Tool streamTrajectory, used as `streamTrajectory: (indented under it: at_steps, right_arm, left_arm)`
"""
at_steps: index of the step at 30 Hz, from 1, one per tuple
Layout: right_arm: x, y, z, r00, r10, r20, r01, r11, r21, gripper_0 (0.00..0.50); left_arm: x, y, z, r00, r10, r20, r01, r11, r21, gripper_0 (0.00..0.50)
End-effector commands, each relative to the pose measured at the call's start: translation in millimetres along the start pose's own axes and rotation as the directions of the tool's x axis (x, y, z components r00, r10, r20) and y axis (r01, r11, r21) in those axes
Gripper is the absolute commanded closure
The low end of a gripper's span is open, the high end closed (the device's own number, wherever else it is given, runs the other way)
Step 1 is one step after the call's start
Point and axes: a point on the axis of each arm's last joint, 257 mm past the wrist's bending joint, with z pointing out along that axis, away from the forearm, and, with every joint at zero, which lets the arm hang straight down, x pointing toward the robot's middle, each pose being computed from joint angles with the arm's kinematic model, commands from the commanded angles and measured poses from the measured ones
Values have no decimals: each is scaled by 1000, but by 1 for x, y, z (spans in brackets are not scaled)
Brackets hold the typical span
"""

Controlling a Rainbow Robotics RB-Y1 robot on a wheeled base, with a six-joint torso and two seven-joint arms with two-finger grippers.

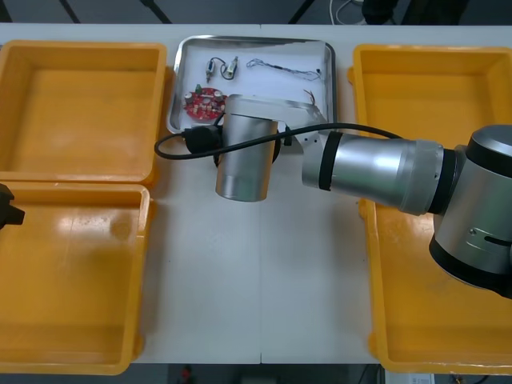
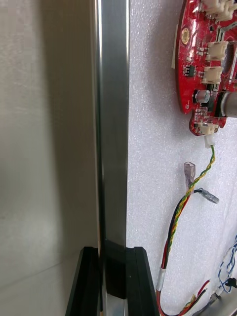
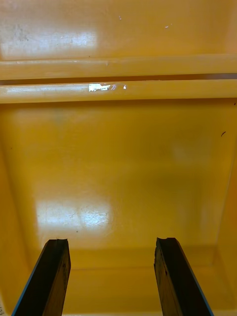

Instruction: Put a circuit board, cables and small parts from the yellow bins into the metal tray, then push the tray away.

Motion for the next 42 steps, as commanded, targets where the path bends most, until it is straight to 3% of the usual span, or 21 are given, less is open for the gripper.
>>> streamTrajectory:
  at_steps: [1,12,13,14,15,16,17,22,34,42]
  right_arm:
    - [-33,-33,-10,995,-64,71,58,995,83,500]
    - [-23,-48,1,995,-76,58,68,990,122,495]
    - [-24,-49,1,996,-70,59,62,990,123,382]
    - [-23,-49,1,996,-69,58,61,990,123,228]
    - [-23,-49,1,996,-69,58,61,990,123,160]
    - [-24,-49,0,996,-66,58,59,991,124,30]
    - [-24,-48,0,996,-61,60,54,991,121,0]
    - [-25,-48,-9,998,-33,49,27,994,109,0]
    - [-17,-12,-55,982,179,59,-177,984,-28,0]
    - [19,10,-94,950,311,-20,-311,945,-95,0]
  left_arm:
    - [-3,17,-14,997,78,16,-77,995,-62,0]
    - [-3,17,-14,997,78,16,-77,995,-62,0]
    - [-3,17,-14,997,78,16,-77,995,-62,0]
    - [-3,17,-14,997,78,16,-77,995,-62,0]
    - [-3,17,-14,997,78,16,-77,995,-62,0]
    - [-3,17,-14,997,78,16,-77,995,-62,0]
    - [-3,17,-14,997,78,16,-77,995,-62,0]
    - [-3,17,-14,997,78,16,-77,995,-62,0]
    - [-3,17,-14,997,78,16,-77,995,-62,0]
    - [-3,17,-14,997,78,16,-77,995,-62,0]
